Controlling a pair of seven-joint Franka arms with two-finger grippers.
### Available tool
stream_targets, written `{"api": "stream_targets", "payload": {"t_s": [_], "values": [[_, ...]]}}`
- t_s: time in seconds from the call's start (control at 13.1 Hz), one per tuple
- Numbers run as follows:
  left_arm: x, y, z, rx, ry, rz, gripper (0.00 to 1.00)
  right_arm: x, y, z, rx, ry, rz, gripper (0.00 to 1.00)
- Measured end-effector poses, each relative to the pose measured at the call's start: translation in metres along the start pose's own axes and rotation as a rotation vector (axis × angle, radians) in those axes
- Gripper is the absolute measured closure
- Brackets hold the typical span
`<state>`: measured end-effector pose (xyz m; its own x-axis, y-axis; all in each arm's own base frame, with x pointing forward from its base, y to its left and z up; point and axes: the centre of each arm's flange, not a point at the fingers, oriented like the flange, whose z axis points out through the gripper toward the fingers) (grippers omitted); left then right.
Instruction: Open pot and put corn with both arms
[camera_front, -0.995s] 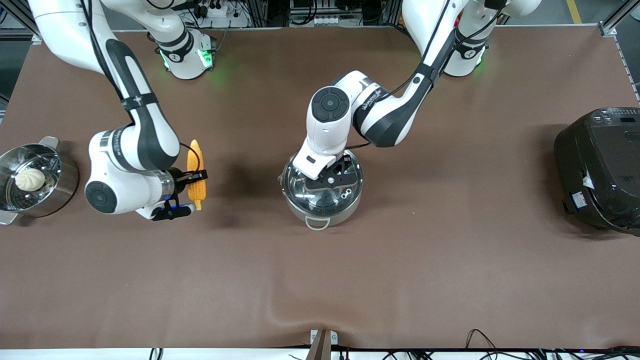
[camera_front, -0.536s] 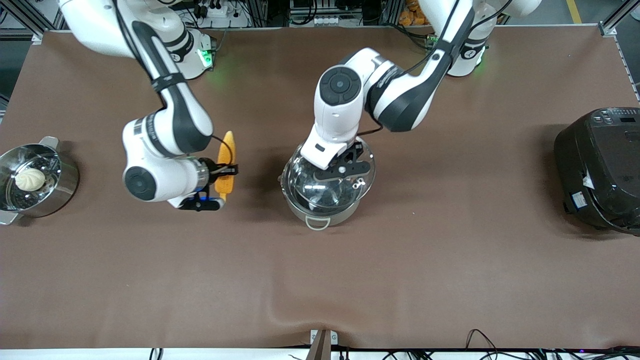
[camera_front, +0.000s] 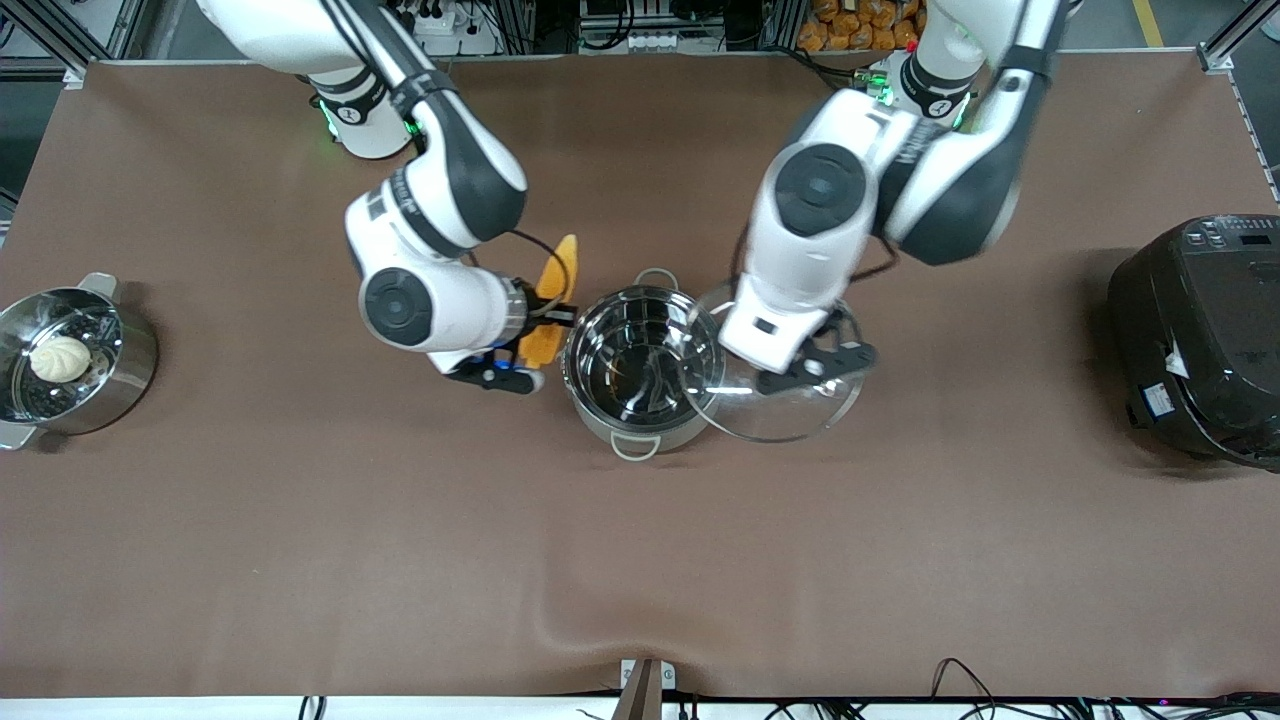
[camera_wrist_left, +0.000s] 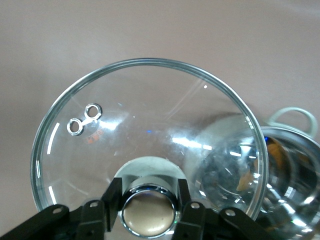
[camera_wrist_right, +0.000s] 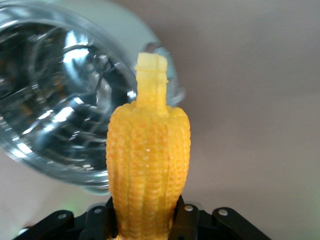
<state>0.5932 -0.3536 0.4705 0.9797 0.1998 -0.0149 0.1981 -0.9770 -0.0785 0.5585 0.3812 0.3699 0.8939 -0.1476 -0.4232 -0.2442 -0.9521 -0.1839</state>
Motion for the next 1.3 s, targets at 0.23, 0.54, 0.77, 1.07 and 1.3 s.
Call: {"api": "stream_targets", "payload": {"t_s": [0.23,0.54,0.77,1.07,1.3], "values": [[0.039,-0.057,0.001,0.009,-0.023,0.068,0.51,0.005,-0.035,0.012,0.045,0.044,-0.055,0.61],[0.079,-0.129,0.024,0.022,-0.074,0.135,0.51,0.026,-0.055,0.031,0.092,0.103,-0.107,0.61],[0.088,-0.156,0.056,0.034,-0.118,0.129,0.51,0.030,-0.063,0.045,0.105,0.125,-0.137,0.61],[0.101,-0.203,0.113,0.010,-0.096,0.134,0.51,0.032,-0.065,0.053,0.097,0.125,-0.221,0.61],[0.083,-0.221,0.160,-0.016,-0.042,0.123,0.51,0.031,-0.073,0.064,0.104,0.150,-0.263,0.61]]}}
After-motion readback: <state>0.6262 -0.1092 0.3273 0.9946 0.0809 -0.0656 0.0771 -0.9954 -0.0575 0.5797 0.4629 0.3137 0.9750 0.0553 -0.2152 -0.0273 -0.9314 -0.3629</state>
